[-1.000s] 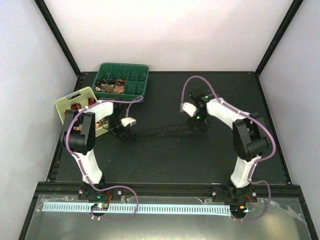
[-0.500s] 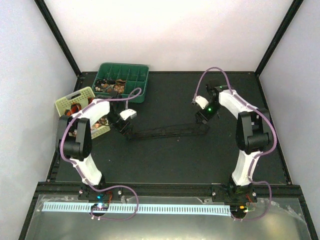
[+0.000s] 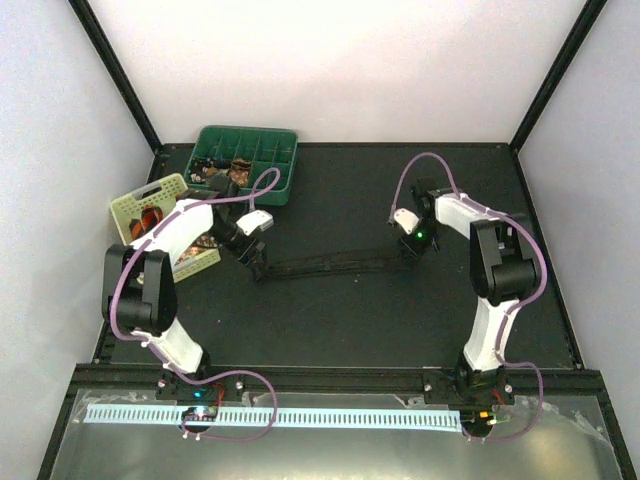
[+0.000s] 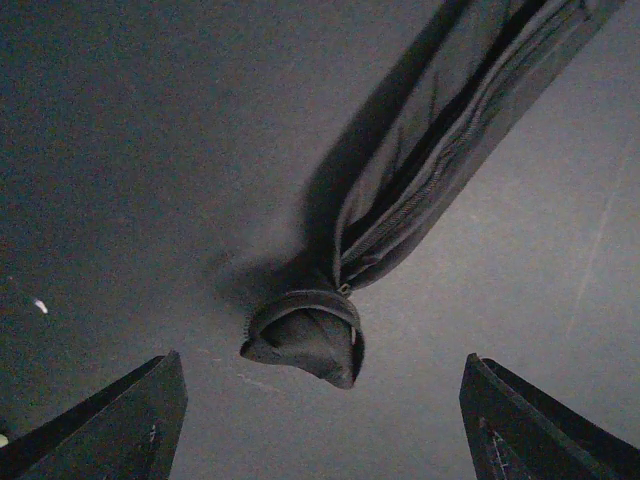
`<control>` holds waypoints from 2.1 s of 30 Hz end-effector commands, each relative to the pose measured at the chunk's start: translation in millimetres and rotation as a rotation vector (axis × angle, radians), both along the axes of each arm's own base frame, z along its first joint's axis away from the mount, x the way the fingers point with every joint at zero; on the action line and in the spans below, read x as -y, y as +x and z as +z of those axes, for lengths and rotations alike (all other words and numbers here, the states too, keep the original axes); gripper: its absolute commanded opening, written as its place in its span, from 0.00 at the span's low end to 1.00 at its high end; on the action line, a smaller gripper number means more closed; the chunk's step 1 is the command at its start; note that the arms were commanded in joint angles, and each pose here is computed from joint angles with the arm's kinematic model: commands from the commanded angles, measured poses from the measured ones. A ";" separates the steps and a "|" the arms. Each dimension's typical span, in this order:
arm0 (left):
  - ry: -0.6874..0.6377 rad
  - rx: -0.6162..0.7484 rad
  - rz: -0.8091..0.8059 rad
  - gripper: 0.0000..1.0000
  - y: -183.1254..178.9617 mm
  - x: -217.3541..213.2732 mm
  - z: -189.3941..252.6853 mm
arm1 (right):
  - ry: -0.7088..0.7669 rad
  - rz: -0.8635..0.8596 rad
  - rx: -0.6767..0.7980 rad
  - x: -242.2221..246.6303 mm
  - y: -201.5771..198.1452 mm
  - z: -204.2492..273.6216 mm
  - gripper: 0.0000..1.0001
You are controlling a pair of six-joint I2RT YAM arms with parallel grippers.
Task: Roll the ties
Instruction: Move the tie to the center of the board, then adjust the tie at the center of the board.
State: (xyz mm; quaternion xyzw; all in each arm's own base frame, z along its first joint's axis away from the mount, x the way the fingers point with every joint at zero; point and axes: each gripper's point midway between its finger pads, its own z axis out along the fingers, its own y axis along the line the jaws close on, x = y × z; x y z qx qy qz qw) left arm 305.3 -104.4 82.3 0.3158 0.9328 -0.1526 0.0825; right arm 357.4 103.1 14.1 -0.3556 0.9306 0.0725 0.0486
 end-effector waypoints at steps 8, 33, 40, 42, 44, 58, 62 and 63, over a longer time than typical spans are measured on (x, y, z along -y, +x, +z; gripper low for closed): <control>-0.102 0.072 -0.171 0.77 -24.1 26.6 19.4 | -0.197 0.092 -0.065 77.0 -89.7 -16.1 0.26; -0.305 0.446 -0.701 0.99 -39.4 137.0 46.5 | 0.084 -0.230 0.097 129.9 -31.0 110.8 0.55; -0.242 0.263 -0.674 0.95 -14.0 163.5 13.4 | 0.104 -0.301 0.002 121.7 -43.5 81.4 0.54; -0.217 0.218 -0.690 0.94 -13.6 168.8 -0.8 | 0.096 -0.288 -0.019 121.7 -47.2 66.6 0.52; -0.187 0.201 -0.698 0.94 -12.4 173.2 -8.8 | 0.083 -0.268 -0.057 122.8 -53.0 50.5 0.49; -0.064 0.036 -0.778 0.64 -49.3 173.7 -53.8 | -0.032 -0.172 -0.174 134.9 -103.6 -8.0 0.41; -0.104 0.019 -0.779 0.55 -72.7 171.0 -52.5 | -0.061 -0.128 -0.168 136.7 -120.8 -3.8 0.41; -0.119 0.027 -0.776 0.53 -75.6 171.8 -48.2 | -0.061 -0.121 -0.173 136.0 -123.7 -2.0 0.41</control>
